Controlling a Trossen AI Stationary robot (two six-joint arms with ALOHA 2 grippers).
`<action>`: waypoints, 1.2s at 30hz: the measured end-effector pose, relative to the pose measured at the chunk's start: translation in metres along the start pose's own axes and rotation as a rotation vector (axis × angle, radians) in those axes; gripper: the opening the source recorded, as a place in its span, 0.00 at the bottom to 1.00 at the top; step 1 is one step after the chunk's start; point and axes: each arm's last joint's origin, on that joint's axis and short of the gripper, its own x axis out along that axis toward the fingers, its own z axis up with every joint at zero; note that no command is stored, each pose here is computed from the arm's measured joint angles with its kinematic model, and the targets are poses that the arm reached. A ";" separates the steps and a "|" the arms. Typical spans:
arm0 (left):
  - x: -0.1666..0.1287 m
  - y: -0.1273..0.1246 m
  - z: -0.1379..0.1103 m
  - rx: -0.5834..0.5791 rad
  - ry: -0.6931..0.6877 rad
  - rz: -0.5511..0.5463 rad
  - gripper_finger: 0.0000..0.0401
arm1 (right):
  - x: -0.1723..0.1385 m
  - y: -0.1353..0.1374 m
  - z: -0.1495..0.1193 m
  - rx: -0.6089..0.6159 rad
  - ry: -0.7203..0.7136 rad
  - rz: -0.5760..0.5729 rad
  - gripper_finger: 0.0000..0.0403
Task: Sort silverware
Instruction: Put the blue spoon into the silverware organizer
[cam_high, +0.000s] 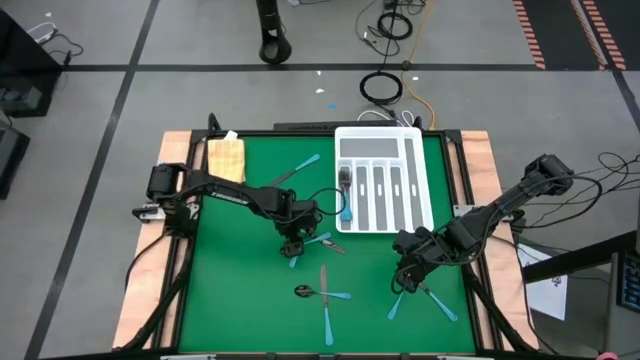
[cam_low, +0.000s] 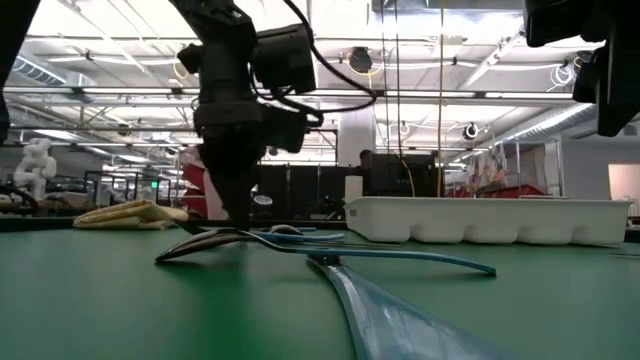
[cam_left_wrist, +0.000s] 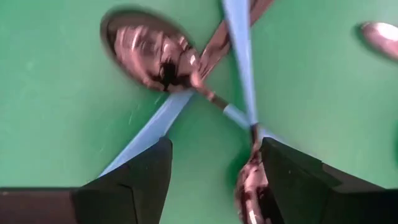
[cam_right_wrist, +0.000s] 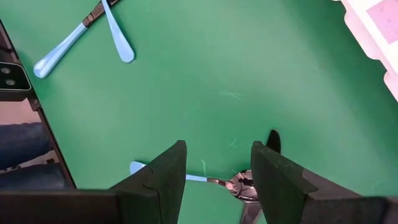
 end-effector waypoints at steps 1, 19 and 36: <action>0.002 0.000 0.000 0.000 0.006 0.000 0.63 | 0.000 0.000 0.000 0.000 0.000 0.000 0.41; 0.023 -0.015 -0.002 0.020 0.015 0.052 0.55 | 0.004 -0.005 -0.003 -0.004 0.016 -0.025 0.41; 0.015 -0.014 -0.004 -0.020 0.024 0.049 0.03 | 0.004 -0.005 -0.003 -0.001 0.019 -0.023 0.41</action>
